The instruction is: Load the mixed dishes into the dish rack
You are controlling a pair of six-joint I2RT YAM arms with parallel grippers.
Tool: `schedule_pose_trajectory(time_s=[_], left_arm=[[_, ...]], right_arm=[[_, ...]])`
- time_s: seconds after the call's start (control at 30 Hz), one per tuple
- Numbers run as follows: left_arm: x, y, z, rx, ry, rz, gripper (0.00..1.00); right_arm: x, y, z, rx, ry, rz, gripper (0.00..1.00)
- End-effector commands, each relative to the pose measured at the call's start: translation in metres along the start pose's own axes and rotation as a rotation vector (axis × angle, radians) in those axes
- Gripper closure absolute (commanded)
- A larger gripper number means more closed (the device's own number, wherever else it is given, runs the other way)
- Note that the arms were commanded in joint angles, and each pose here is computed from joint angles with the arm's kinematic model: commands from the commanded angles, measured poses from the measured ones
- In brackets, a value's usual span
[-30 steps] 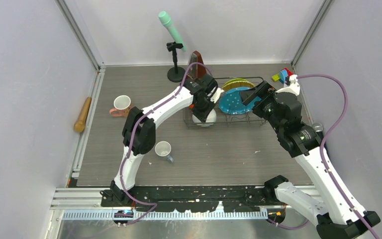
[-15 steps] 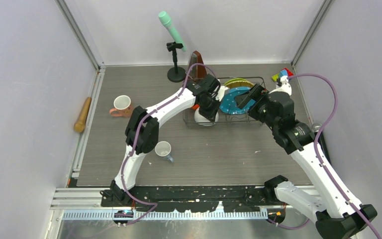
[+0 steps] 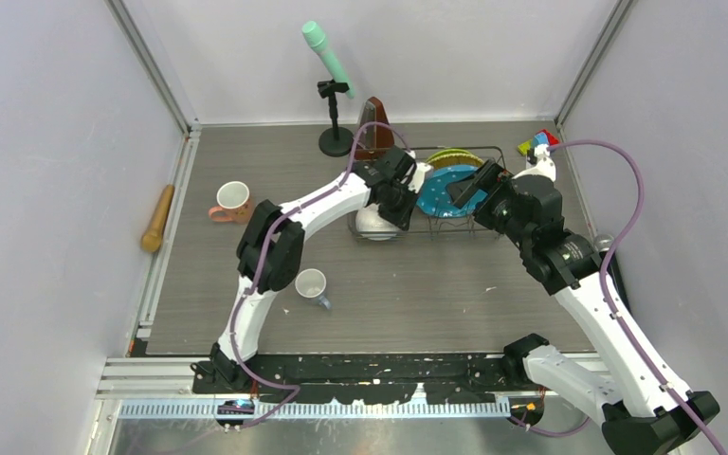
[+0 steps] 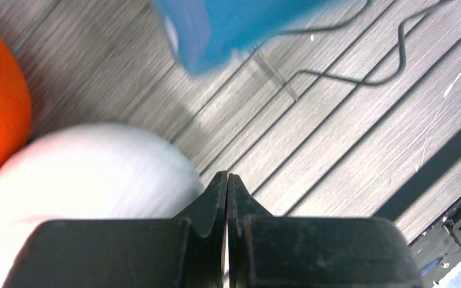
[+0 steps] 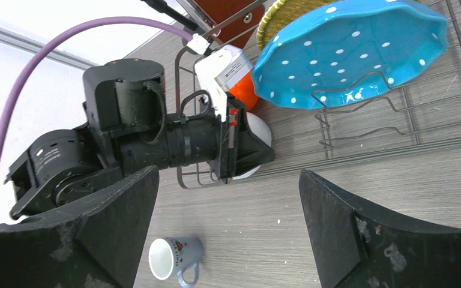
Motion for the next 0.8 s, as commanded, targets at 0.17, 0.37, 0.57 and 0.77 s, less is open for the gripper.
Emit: schedule_pose_trajectory(time_s=[0.17,0.37,0.57,0.77], left_arm=[[0.002,-0.011,0.1,0.078,-0.142,-0.022,0.93],[-0.002,0.005,0.148,0.137,-0.263,0.059,0.66],[-0.022,0.037,0.187,0.175,-0.447,0.26,0.14],[-0.041,0.07,0.193,0.138,-0.518,0.418,0.11]], right_arm=[[0.009,0.011,-0.003,0.066,0.009,0.009,0.03],[0.007,0.018,-0.023,0.062,0.131,0.053,0.0],[0.001,0.04,-0.063,0.03,0.307,0.164,0.0],[-0.022,0.069,-0.108,-0.001,0.431,0.24,0.0]])
Point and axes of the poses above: each gripper's point midway between its finger pads, its own z axis back along the fingers, its own y axis along the line the jaws close on, x = y × z, the point moved 10 cm from there along z, back along the fingers, and after that the axes turned 12 degrees about z, right-handed, at the moved point
